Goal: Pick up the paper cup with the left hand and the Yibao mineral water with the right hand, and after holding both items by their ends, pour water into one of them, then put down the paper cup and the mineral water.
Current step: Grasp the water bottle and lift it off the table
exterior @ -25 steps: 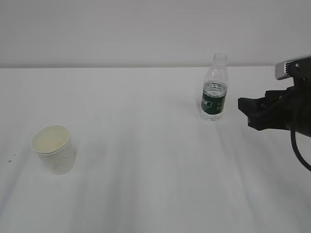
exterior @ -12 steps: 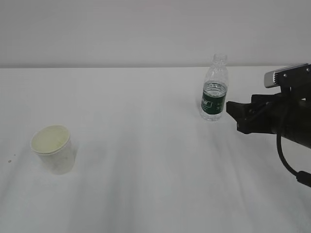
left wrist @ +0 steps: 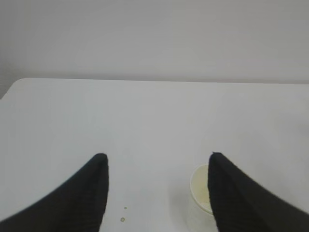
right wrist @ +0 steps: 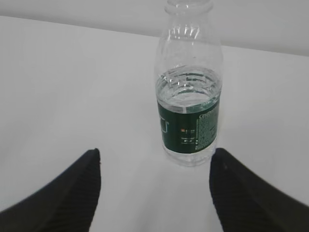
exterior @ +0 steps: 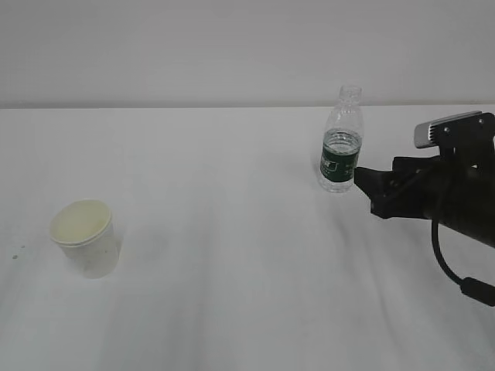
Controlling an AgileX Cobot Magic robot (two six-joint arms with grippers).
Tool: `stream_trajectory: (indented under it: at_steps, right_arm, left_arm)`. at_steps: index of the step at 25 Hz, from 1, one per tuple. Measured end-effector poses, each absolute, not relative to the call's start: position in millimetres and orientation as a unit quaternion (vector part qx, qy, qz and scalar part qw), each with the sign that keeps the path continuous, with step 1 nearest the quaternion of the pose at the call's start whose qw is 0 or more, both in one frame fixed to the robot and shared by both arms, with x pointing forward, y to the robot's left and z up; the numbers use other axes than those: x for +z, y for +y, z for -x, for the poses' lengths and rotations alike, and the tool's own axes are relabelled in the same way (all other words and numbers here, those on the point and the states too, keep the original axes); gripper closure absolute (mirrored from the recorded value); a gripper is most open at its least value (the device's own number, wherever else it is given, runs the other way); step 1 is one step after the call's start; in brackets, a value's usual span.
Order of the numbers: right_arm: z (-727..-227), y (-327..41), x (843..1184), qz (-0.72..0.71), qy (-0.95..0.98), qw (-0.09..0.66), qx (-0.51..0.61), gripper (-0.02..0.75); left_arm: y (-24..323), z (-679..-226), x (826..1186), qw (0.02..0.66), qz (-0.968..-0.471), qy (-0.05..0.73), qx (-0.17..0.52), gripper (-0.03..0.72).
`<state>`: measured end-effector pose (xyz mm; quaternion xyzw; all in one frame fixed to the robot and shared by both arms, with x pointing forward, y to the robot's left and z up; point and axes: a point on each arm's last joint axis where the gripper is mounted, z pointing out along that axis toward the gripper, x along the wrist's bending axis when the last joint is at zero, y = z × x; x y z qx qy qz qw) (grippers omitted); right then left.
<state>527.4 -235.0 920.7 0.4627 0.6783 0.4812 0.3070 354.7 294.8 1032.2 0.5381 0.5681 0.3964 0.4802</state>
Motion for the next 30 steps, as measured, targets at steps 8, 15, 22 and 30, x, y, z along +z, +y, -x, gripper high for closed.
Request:
stream_trajectory:
  at_steps: [8,15,22,30]
  right_arm:
    - [-531,-236,914,-0.470,0.665,0.314,0.488,0.205]
    - [-532,-236,913,-0.467,0.665,0.316,0.490,0.205]
    - [-532,-235,912,-0.462,0.664,0.319,0.494,0.205]
    - [-533,-235,912,-0.460,0.664,0.321,0.495,0.205]
  left_arm:
    - [298,-358,1032,0.474,-0.528,0.576,0.407,0.225]
    - [301,-364,1030,0.472,-0.505,0.599,0.404,0.232]
    - [307,-373,1025,0.449,-0.498,0.613,0.417,0.249]
    - [314,-390,1015,0.418,-0.480,0.641,0.429,0.251]
